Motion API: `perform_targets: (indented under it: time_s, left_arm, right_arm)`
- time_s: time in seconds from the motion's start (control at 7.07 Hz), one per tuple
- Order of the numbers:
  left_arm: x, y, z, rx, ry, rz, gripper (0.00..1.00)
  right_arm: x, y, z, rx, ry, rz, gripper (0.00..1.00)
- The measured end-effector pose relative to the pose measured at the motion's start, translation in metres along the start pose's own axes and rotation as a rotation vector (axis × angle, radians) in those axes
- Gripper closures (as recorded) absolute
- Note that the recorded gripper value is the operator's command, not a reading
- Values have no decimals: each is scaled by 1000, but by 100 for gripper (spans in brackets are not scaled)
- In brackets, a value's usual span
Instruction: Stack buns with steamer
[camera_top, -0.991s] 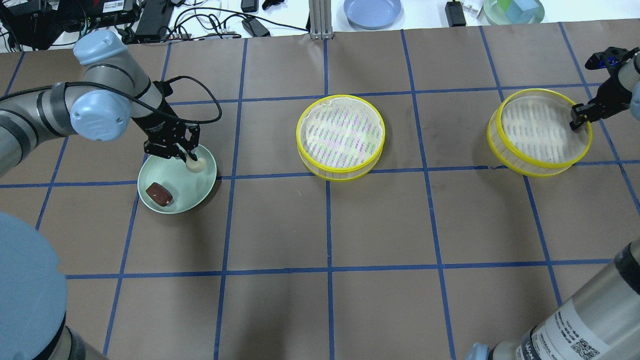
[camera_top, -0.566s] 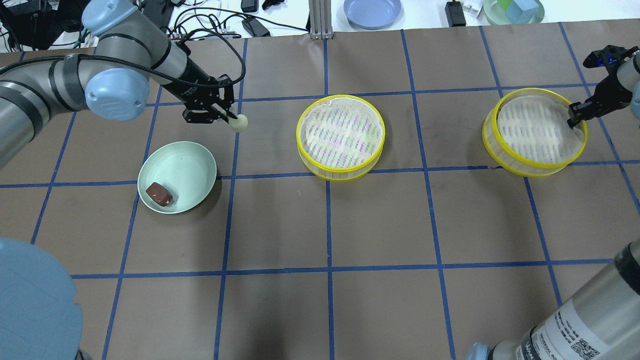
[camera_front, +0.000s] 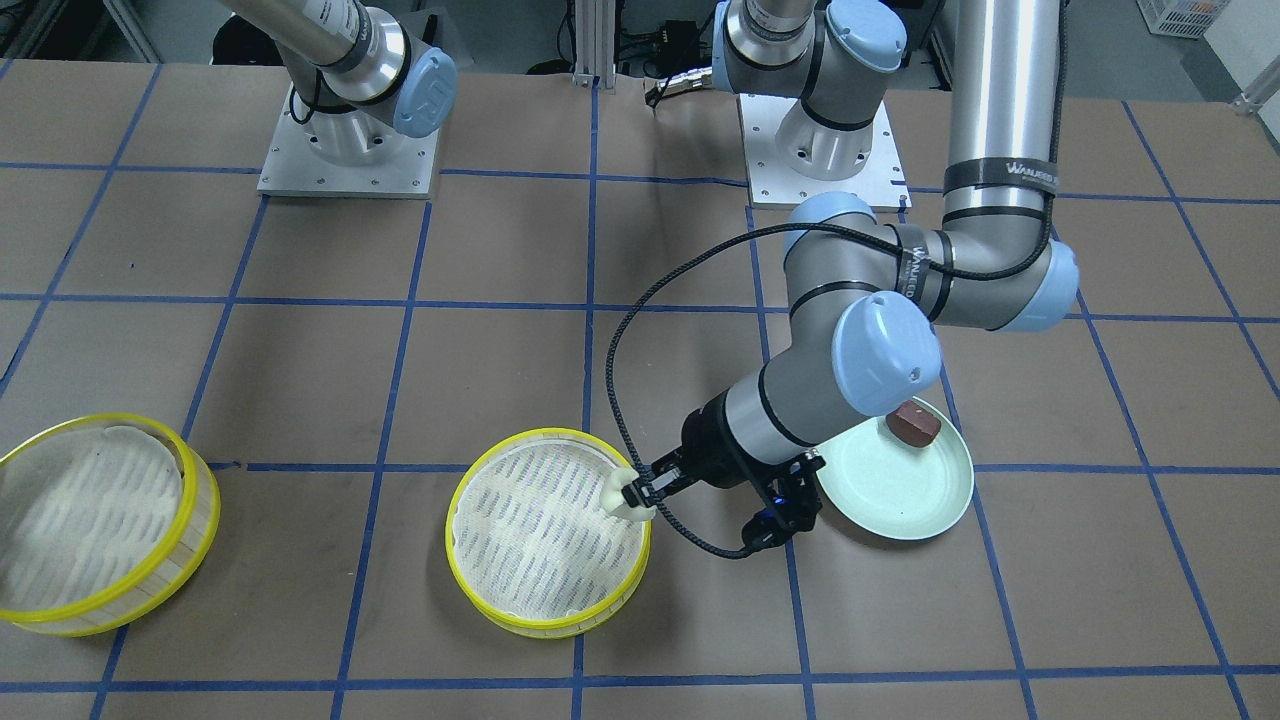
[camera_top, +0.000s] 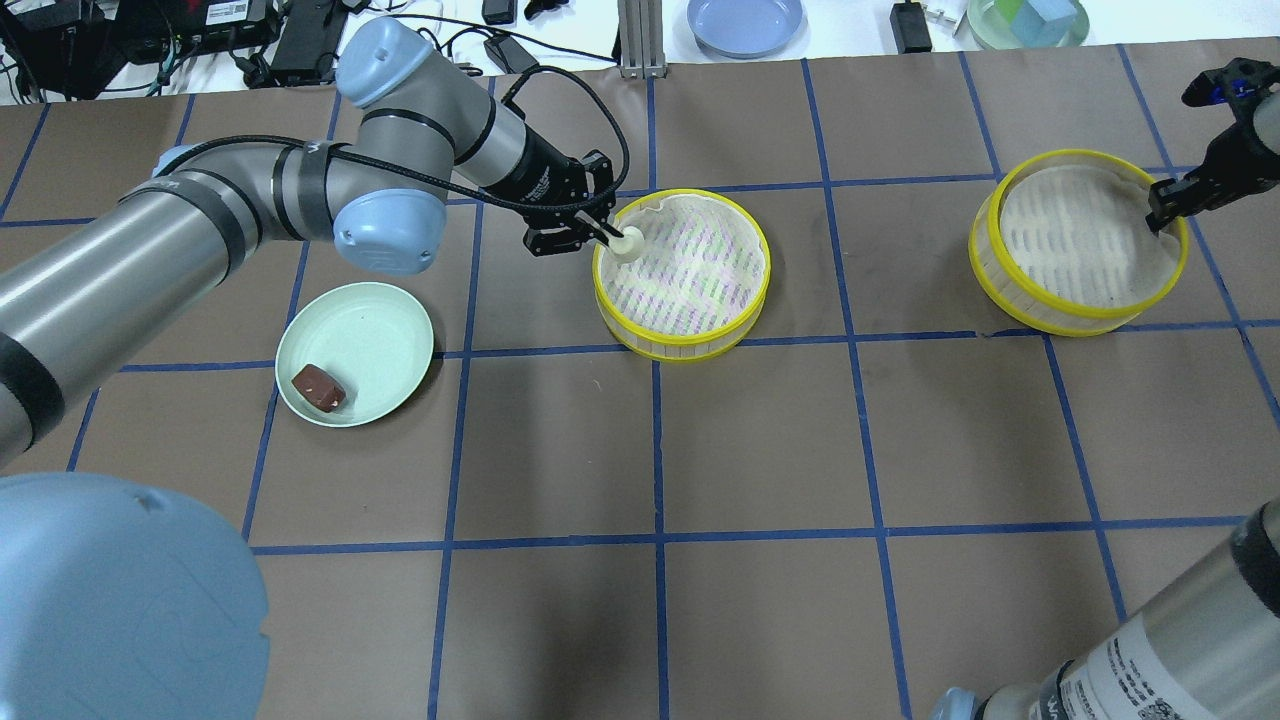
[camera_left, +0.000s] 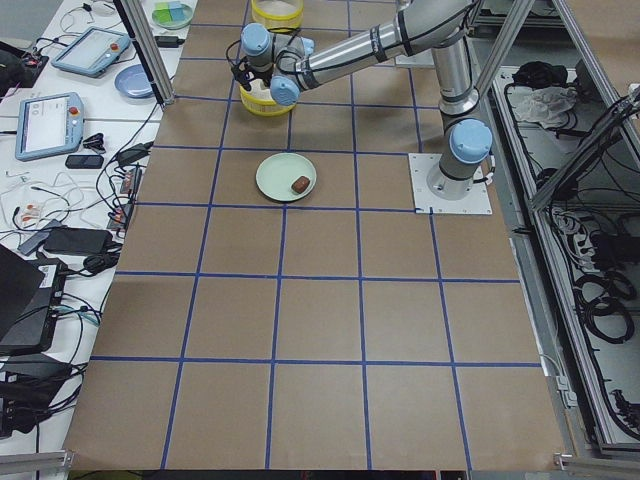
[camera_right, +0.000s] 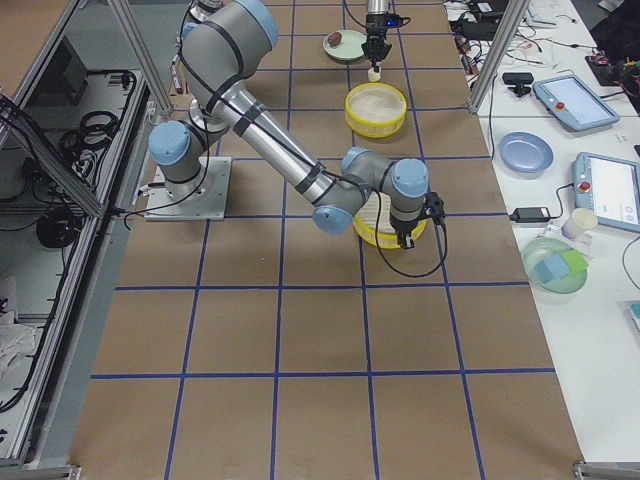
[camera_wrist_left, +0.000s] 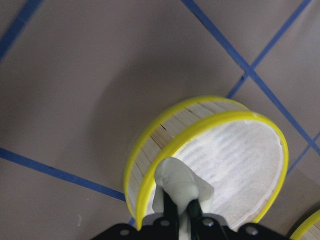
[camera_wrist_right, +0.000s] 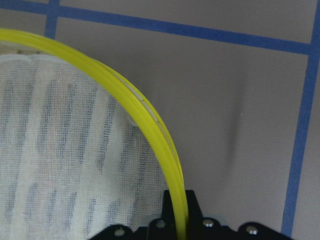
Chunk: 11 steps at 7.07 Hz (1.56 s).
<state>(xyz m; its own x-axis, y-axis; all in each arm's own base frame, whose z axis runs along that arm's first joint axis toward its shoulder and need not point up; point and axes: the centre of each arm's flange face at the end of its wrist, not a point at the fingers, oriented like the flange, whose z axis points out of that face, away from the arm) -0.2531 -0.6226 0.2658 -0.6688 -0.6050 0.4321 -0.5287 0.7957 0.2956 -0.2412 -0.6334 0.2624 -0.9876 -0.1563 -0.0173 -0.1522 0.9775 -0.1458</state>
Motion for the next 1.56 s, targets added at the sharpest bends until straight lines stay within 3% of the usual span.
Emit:
perform_targets:
  time_s: [0.14,0.71,1.13,1.27,1.56]
  left_arm:
    - [1,3,15,-16,-7,-18,0]
    - [4,4,28,-26,-12,-23,0]
    - [16,6,-6,27,-20,29,0]
    - [12,-2,-28,67,-75,88,0]
    - [-33,-44,-87,145,-245,218,0]
  right_arm:
    - [-16,-4,-14,-7,-4,9,100]
    - [-58,-17,-28,-14,-8,44,100]
    - [-87,-27,-31,-18,-2,50,100]
    - [-94,-29,-29,-16,-14,43,100]
    - [-180,-53,-25,-6,-75,-19,100]
